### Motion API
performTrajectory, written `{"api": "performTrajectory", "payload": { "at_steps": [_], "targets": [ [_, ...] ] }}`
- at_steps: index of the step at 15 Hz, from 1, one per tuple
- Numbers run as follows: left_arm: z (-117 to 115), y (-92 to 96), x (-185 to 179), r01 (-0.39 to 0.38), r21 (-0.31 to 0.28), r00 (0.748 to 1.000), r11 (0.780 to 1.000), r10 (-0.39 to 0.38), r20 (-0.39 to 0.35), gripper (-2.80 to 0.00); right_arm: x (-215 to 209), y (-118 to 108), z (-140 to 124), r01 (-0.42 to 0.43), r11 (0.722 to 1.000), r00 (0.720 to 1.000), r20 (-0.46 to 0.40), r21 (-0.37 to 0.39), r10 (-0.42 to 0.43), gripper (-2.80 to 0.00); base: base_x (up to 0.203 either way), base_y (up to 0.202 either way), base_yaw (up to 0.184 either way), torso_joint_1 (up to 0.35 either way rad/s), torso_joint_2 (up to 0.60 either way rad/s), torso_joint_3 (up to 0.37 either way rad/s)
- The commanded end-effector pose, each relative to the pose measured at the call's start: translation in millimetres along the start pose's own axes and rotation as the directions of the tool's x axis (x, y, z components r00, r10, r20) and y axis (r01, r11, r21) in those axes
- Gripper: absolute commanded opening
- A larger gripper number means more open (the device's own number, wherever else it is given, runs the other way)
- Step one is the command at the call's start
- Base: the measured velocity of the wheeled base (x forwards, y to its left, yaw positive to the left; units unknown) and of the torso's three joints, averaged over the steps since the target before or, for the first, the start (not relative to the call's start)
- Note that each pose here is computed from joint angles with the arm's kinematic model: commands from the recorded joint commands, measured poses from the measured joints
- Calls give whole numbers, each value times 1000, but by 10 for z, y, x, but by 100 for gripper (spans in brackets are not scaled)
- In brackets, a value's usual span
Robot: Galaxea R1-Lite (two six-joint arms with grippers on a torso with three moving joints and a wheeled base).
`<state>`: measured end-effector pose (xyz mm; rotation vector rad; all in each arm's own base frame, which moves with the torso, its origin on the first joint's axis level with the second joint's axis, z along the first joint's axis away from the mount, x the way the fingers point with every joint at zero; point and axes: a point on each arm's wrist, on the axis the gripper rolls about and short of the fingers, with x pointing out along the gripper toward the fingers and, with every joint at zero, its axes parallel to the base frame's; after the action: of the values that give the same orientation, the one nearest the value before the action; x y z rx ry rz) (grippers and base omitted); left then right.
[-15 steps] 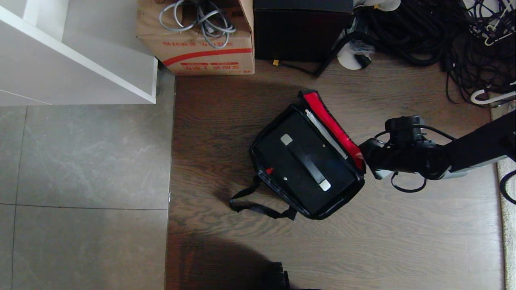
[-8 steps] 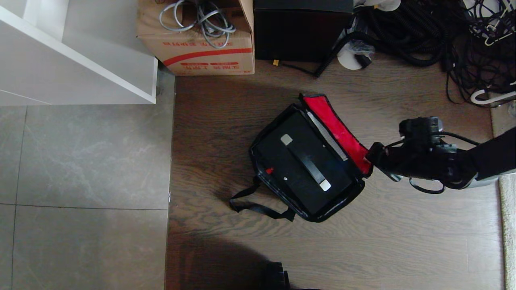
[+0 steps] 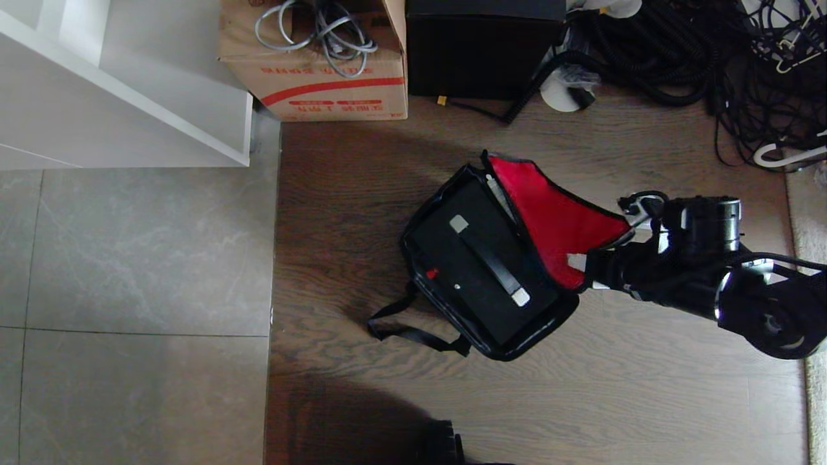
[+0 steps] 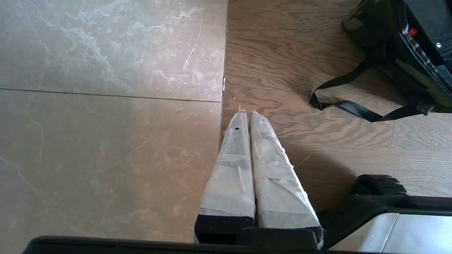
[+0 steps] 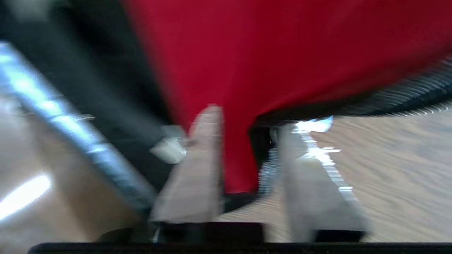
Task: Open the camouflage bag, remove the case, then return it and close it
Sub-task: Close the top of the storage box
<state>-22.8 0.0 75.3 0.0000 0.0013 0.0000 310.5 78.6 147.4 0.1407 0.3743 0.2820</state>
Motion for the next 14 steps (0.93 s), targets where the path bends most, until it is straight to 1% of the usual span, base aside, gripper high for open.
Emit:
{"api": "performTrajectory", "payload": {
  "at_steps": [1, 3, 4, 5, 8, 9, 10, 11, 12, 13, 14],
  "targets": [
    [0, 0, 0, 0, 0, 1000, 1000, 0, 0, -280, -82, 253, 62, -84, 996, 995, 57, 9, 83, 0, 0, 0, 0, 0, 0, 0],
    [0, 0, 0, 0, 0, 1000, 1000, 0, 0, -280, -139, 498, 83, -164, 986, 981, 110, 22, 161, 0, 0, 0, 0, 0, 0, 0],
    [0, 0, 0, 0, -1, 1000, 1000, 0, 0, -280, -228, 569, 50, -185, 982, 977, 112, 23, 182, 0, 0, 0, 0, 0, 0, 0],
    [0, 0, 0, 0, 0, 1000, 1000, 0, 0, -280, -318, 604, -22, -198, 980, 976, 93, 23, 195, 0, 0, 0, 0, 0, 0, 0],
    [0, 0, 0, 0, 0, 1000, 1000, 0, -1, -280, -550, 631, -322, -215, 976, 977, -7, 24, 215, 0, 0, 0, 0, 0, 0, 0],
    [0, 0, 1, 0, 0, 1000, 1000, 0, -2, -280, -583, 622, -379, -208, 977, 977, -25, 50, 210, 0, 0, 0, 0, 0, 0, 0],
    [4, 0, -1, 0, 0, 1000, 1000, 0, 1, -280, -597, 620, -358, -188, 977, 982, -11, 101, 190, 0, 0, 0, 0, 0, 0, 0],
    [0, 0, 0, 0, 0, 1000, 1000, 0, 0, -280, -618, 620, -323, -168, 978, 986, 15, 123, 168, 0, 0, 0, 0, 0, 0, 0],
    [1, 0, 0, 0, -1, 1000, 1000, 0, 0, -280, -659, 646, -352, -169, 978, 986, 16, 120, 169, 0, 0, 0, 0, 0, 0, 0],
    [2, 0, -1, 0, 0, 1000, 1000, 0, 1, -280, -707, 768, -398, -204, 973, 979, 8, 110, 204, 0, 0, 0, 0, 0, 0, 0],
    [0, 0, 0, 0, -2, 1000, 1000, 0, 0, -280, -766, 897, -460, -226, 966, 974, -6, 124, 228, 0, 0, 0, 0, 0, 0, 0]
  ]
}}
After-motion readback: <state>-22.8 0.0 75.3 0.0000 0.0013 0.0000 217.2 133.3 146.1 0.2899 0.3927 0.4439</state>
